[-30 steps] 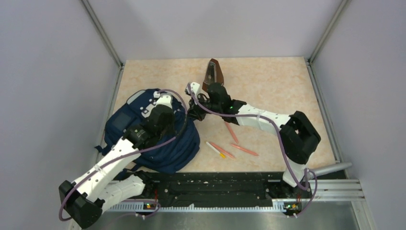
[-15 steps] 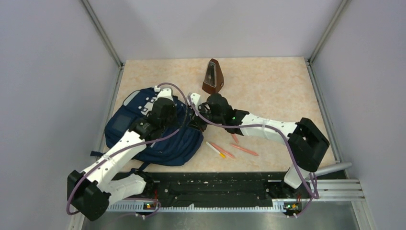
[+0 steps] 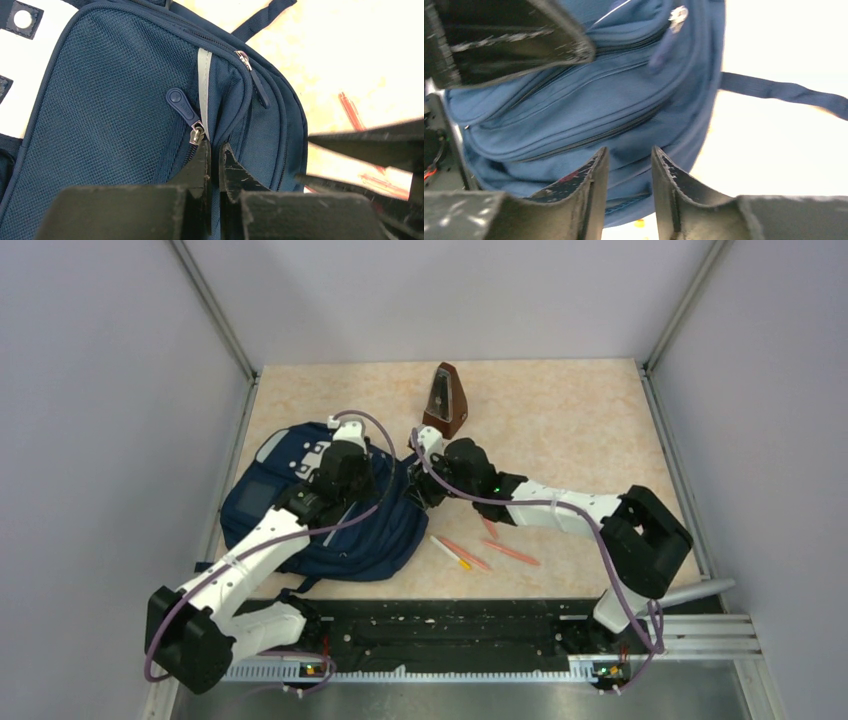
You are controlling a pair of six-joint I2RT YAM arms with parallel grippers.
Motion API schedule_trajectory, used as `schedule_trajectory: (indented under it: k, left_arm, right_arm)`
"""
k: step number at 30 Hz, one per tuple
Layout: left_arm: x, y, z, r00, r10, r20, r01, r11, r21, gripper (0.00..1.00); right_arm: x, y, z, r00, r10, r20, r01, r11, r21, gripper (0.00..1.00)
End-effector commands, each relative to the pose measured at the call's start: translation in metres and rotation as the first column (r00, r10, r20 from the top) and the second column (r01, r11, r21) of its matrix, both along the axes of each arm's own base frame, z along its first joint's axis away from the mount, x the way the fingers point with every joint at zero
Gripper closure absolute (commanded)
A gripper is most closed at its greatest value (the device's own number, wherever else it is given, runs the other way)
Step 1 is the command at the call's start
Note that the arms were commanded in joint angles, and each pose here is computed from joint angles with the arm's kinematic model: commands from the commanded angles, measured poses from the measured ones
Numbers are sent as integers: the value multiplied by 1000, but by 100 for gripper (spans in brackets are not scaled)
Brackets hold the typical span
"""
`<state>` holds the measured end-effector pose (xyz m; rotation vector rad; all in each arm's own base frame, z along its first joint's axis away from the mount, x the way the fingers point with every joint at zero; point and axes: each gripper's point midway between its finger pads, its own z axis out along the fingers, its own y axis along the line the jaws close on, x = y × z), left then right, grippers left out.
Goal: Pack the student bag
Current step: Unzip the student bag at the center of the board.
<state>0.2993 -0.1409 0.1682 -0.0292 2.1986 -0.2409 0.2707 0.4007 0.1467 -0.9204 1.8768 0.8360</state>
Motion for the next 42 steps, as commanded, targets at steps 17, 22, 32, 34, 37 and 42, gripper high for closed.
schedule_trajectory:
  k: [17, 22, 32, 34, 37, 42]
  left_arm:
    - [-1, -21, 28, 993, -72, 94, 85, 985, -149, 100]
    - [-1, -21, 31, 992, -72, 102, 87, 985, -147, 100]
    - [0, -20, 32, 992, -70, 104, 84, 986, -142, 100]
    - [0, -19, 32, 992, -70, 103, 84, 986, -141, 100]
    - [0, -19, 33, 992, -67, 107, 82, 987, -142, 100]
    - [1, -18, 30, 993, -60, 100, 74, 988, -136, 100]
  right_arm:
    - [56, 41, 53, 981, 26, 193, -45, 994, 97, 47]
    - [57, 47, 37, 981, 66, 181, -77, 996, 52, 48]
    - [57, 53, 23, 982, 96, 162, -103, 994, 34, 69]
    - [60, 54, 20, 982, 97, 165, -102, 995, 21, 79]
    - [62, 54, 18, 981, 95, 171, -99, 995, 10, 92]
    - [56, 48, 24, 979, 91, 183, -98, 995, 30, 100]
